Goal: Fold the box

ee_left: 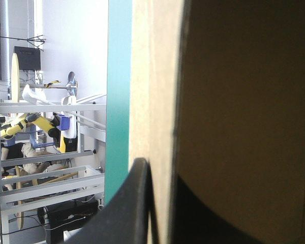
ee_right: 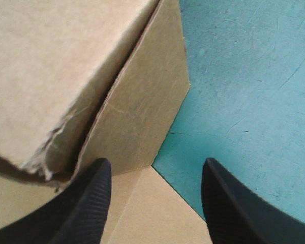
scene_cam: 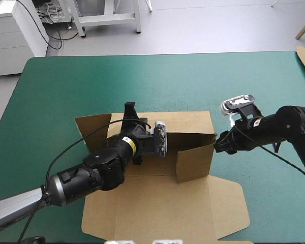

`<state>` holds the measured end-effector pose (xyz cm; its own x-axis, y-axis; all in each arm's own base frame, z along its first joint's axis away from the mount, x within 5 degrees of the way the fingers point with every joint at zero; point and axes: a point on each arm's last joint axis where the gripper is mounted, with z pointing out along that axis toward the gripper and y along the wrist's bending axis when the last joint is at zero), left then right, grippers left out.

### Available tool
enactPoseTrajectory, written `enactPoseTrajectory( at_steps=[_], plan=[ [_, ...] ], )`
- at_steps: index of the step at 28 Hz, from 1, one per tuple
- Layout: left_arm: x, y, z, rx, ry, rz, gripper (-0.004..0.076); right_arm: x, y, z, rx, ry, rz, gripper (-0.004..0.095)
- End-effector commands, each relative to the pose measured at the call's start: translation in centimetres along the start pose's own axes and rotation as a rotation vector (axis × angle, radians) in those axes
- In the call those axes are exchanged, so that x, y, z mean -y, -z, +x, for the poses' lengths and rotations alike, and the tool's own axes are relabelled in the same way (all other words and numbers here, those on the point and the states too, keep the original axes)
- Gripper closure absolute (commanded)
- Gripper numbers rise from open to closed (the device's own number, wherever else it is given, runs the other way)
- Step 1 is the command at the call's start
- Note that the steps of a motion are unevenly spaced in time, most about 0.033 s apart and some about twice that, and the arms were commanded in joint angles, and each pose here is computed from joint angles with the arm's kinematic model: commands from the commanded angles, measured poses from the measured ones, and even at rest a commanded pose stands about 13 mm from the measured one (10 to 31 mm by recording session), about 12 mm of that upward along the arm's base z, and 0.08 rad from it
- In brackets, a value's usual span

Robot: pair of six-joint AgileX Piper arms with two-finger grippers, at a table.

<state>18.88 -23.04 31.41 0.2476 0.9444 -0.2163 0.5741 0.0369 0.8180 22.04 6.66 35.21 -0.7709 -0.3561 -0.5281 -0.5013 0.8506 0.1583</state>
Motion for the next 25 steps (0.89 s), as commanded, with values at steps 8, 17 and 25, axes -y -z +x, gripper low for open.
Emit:
enactPoseTrajectory(
  at_steps=[8,17,25],
  plan=[
    [0.6,0.3,-1.0,0.079,0.120,0.077,0.0731,-1.7,-0.1,1.8,0.151,0.051,-0.116,0.0423],
    [0.6,0.3,-1.0,0.083,0.123,0.079,0.0731,-1.3,-0.9,2.9,0.248,-0.010,-0.062,0.0425],
    [1.1,0.4,-1.1,0.089,0.108,0.128,0.0731,-2.6,-2.7,3.1,0.307,-0.007,-0.053,0.0425]
  ],
)
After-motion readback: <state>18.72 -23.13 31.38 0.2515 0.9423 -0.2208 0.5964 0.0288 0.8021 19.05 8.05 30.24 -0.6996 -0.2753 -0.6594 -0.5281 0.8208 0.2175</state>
